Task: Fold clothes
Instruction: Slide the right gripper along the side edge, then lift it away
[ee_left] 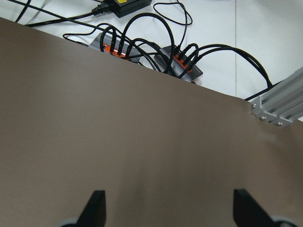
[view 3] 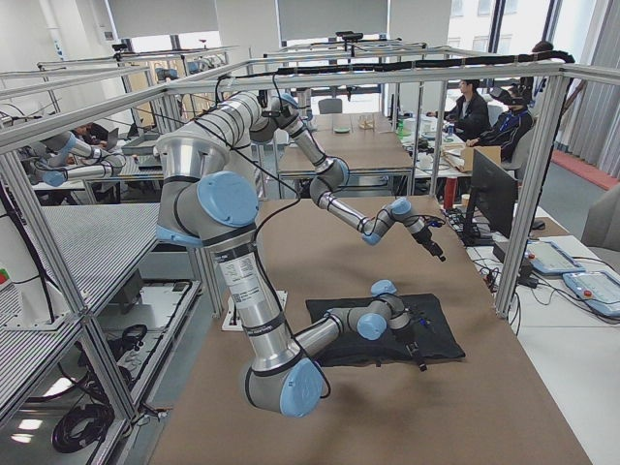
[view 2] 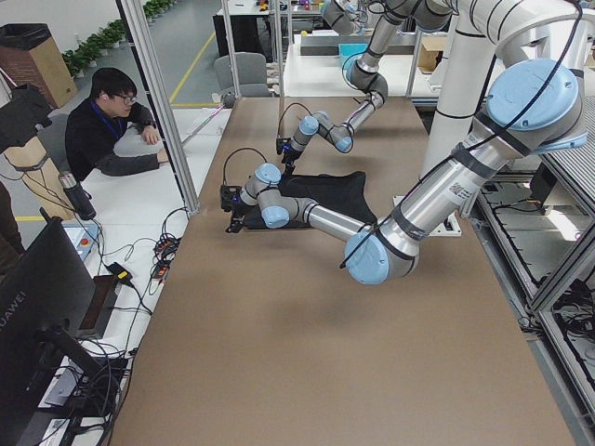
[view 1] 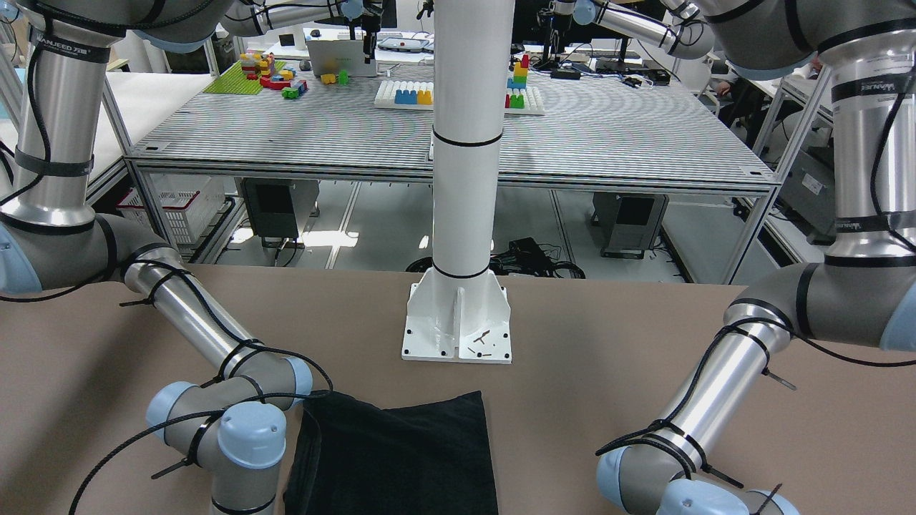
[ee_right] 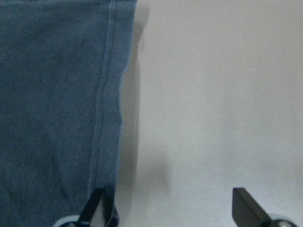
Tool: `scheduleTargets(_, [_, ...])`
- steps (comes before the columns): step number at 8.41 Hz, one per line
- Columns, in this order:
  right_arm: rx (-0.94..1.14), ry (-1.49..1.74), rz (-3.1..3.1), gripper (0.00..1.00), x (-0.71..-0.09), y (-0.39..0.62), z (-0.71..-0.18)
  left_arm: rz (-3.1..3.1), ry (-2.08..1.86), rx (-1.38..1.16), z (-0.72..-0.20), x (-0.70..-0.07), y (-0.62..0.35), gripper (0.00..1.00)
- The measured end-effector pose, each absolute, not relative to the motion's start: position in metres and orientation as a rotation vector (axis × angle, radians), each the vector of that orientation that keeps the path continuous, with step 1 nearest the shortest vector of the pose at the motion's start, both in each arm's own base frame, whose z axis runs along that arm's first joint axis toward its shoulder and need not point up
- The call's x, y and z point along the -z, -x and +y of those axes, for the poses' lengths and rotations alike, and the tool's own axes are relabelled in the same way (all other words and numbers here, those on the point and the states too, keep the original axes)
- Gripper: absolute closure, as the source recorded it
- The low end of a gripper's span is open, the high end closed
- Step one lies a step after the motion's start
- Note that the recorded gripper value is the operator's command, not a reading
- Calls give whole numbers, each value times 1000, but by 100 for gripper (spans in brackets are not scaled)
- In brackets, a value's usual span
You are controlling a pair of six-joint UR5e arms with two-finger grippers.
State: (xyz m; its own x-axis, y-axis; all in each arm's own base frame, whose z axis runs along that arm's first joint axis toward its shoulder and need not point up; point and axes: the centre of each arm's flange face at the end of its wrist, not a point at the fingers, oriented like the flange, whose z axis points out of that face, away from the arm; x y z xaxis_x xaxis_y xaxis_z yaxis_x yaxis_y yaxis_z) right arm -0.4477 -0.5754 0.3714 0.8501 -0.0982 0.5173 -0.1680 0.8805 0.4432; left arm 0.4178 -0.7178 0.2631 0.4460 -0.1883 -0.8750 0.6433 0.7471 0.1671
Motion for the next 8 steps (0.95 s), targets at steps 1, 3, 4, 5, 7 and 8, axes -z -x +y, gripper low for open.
scheduleTargets(1, [-28, -480, -601, 6, -367, 436, -573, 982, -528, 546, -718, -263, -418, 5])
scheduleTargets(3, [-15, -465, -651, 6, -360, 423, -565, 984, -528, 546, -718, -262, -418, 5])
scheduleTargets(4, [-13, -467, -665, 6, -355, 421, -560, 984, -528, 546, -718, -262, -418, 5])
scheduleTargets(5, [-16, -467, -677, 6, -348, 423, -555, 985, -528, 546, -718, -262, -417, 5])
scheduleTargets(7, [-42, -440, -703, 6, -344, 443, -538, 989, -528, 545, -717, -260, -418, 5])
scheduleTargets(8, [-56, -426, -711, 6, -344, 454, -529, 989, -528, 544, -717, -261, -419, 5])
